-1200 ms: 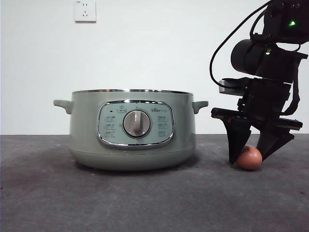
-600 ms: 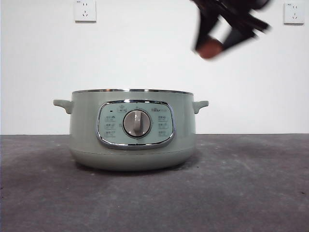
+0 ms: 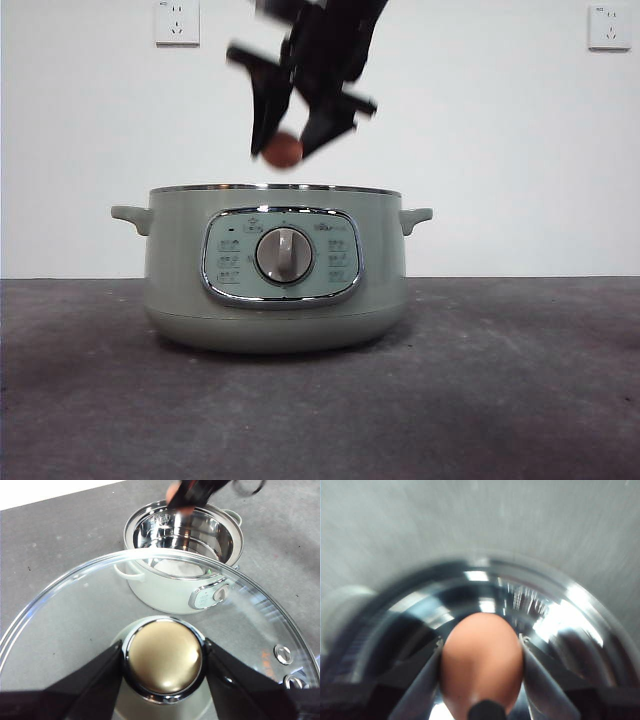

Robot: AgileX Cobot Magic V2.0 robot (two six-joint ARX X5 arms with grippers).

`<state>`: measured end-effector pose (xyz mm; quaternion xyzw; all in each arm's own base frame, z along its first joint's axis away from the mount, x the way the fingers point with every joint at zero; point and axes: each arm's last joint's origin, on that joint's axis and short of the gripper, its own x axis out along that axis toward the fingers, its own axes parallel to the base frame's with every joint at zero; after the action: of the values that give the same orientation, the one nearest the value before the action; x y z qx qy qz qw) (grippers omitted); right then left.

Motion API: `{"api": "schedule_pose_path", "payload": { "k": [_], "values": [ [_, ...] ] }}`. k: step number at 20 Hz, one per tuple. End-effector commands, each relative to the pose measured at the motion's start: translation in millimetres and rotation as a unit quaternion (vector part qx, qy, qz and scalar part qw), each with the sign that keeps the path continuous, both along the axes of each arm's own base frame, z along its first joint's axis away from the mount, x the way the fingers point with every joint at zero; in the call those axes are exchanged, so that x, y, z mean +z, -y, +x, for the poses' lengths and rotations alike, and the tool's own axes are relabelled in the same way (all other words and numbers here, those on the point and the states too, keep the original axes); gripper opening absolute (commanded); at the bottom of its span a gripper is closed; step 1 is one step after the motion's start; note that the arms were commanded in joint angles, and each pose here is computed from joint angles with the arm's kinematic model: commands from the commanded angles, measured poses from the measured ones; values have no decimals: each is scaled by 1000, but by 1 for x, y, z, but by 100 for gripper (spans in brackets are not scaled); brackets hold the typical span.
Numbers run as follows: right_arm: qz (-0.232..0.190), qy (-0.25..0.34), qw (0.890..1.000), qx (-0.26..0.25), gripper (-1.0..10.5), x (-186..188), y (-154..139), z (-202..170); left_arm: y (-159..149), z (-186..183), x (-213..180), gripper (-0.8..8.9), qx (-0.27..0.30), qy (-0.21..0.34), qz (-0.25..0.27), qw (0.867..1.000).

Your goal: Pick up the egg,open the lid,put the egg in the pot,close the lid

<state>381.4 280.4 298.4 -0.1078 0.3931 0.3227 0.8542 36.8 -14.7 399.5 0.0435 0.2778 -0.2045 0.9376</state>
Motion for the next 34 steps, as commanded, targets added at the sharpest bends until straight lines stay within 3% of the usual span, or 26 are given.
{"api": "schedule_pose_path", "payload": {
  "k": [1, 7, 21, 22, 24, 26, 29, 34],
  "values": [
    [-24, -14, 1000, 12, -17, -21, -7, 8, -1, -2, 5, -8, -2, 23, -5, 1000],
    [-75, -60, 995, 22, -17, -64, -11, 15, -1, -2, 5, -8, -3, 23, -4, 1000],
    [-118, -111, 986, 37, -12, -88, -14, 9, -1, -2, 4, -8, -4, 21, -1, 1000],
    [-118, -111, 986, 37, 17, -88, -14, 9, -1, -2, 4, -8, -4, 21, -1, 1000],
    [-117, -113, 986, 35, 279, -88, -14, 9, -1, -2, 4, -8, -5, 21, 0, 1000],
    [-114, -111, 987, 34, 410, -85, -16, 7, -1, -2, 4, -8, -5, 21, 0, 1000],
    [-95, -92, 991, 28, 411, -56, -19, 9, -1, -2, 4, -8, -5, 21, 0, 1000],
    [-54, -34, 998, 26, 408, 60, -2, -14, 2, 8, 8, -8, -11, 39, 4, 999]
  ]
}}
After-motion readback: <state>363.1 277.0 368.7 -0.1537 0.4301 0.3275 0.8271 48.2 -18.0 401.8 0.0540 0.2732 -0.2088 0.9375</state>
